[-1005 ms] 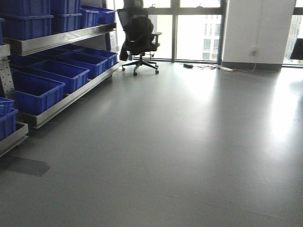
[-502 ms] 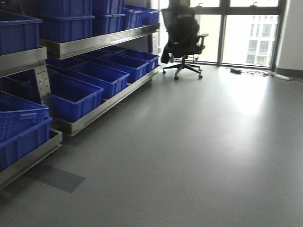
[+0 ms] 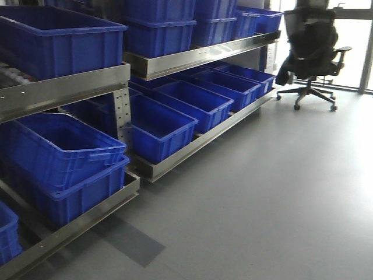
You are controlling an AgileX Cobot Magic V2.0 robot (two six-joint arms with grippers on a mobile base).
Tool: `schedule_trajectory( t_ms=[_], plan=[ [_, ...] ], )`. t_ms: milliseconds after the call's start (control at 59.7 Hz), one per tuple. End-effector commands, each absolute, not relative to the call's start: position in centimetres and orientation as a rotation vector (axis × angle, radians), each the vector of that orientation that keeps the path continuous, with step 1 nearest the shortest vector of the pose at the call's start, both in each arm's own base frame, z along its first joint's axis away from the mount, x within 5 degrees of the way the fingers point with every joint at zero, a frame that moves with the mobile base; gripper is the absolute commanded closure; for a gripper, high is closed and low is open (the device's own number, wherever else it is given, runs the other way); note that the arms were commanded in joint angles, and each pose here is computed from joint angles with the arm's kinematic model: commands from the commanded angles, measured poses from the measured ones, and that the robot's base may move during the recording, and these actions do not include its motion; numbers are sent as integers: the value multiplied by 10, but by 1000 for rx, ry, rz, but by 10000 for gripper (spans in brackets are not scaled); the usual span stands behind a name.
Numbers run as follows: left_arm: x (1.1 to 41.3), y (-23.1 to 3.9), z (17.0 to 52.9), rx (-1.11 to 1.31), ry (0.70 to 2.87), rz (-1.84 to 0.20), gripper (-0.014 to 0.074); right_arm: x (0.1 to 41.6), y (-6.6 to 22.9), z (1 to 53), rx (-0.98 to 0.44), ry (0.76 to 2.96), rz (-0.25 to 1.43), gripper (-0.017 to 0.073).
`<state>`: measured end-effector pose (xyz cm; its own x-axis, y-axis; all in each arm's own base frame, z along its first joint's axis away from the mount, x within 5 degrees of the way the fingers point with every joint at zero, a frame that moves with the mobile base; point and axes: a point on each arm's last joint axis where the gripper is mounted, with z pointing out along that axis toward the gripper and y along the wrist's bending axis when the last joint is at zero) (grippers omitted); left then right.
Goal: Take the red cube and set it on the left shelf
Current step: 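Drive the base up to the shelf rack of blue bins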
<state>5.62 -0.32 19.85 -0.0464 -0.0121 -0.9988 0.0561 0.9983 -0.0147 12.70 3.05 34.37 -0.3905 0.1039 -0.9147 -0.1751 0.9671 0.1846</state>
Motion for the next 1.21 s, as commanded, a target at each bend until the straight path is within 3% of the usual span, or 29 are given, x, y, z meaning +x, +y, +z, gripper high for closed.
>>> schedule_trajectory(
  t_ms=[0,1189],
  plan=[
    [56,-3,200,33,1536,-64,492,129,30,360,-50,1837,301,503],
    [56,-3,200,33,1536,-64,492,129,30,360,-50,1837,301,503]
  ],
)
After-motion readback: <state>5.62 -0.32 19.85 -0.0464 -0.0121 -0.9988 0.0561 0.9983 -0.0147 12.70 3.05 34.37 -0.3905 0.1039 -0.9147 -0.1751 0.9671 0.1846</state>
